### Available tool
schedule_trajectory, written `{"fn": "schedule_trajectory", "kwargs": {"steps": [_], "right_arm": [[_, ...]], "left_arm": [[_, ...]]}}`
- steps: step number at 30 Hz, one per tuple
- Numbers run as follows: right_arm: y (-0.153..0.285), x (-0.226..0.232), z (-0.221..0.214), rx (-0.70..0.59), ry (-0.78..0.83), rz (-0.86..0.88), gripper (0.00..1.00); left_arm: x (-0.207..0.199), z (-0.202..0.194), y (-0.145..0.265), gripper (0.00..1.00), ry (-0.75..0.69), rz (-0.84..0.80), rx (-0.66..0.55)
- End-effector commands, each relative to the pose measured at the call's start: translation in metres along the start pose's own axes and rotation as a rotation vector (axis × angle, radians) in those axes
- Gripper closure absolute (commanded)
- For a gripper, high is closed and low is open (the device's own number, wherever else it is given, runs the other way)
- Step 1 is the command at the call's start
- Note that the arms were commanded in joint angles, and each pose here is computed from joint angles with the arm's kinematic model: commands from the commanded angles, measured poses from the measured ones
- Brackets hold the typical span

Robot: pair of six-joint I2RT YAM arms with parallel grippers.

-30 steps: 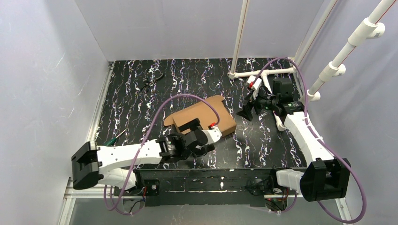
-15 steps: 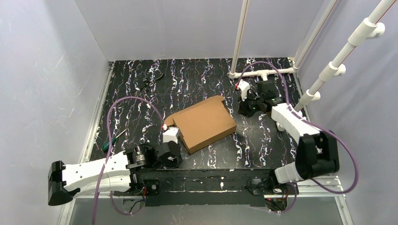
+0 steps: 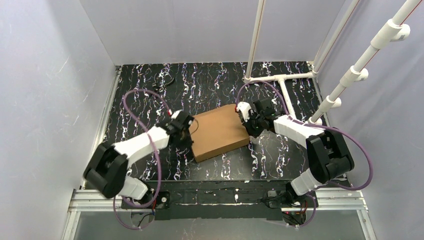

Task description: Fold the paper box

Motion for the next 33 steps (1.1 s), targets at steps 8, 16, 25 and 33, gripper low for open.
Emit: {"fn": "schedule_trajectory", "kwargs": {"steps": [8, 16, 25, 33], "right_arm": [[-0.003, 0.092, 0.028, -0.100, 0.276, 0.281, 0.99], [0.010, 0.108, 0.030, -0.064, 0.435, 0.363, 0.78], [0.087, 0.066, 0.037, -0.258, 0.461, 0.167, 0.66], [0.054, -0.027, 0.043, -0.120, 0.080, -0.381, 0.99]], "left_arm": [[-0.107, 0.099, -0.025, 0.83, -0.222, -0.209, 0.123], [-0.082, 0.179, -0.006, 0.75, -0.199, 0.138, -0.228], [-0.032, 0.154, 0.065, 0.45, -0.057, -0.214, -0.197], [0.007, 0.045, 0.041, 0.91, 0.273, -0.366, 0.044]]}}
Point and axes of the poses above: each gripper's point midway between its finger pads, its own y axis back along the fingers, its own x axis along the line the jaws close on, z = x × y, the point moved 7 cm from there along y, back along the fingers, and after that the axes turned 12 degrees about y, right-handed, at the moved point
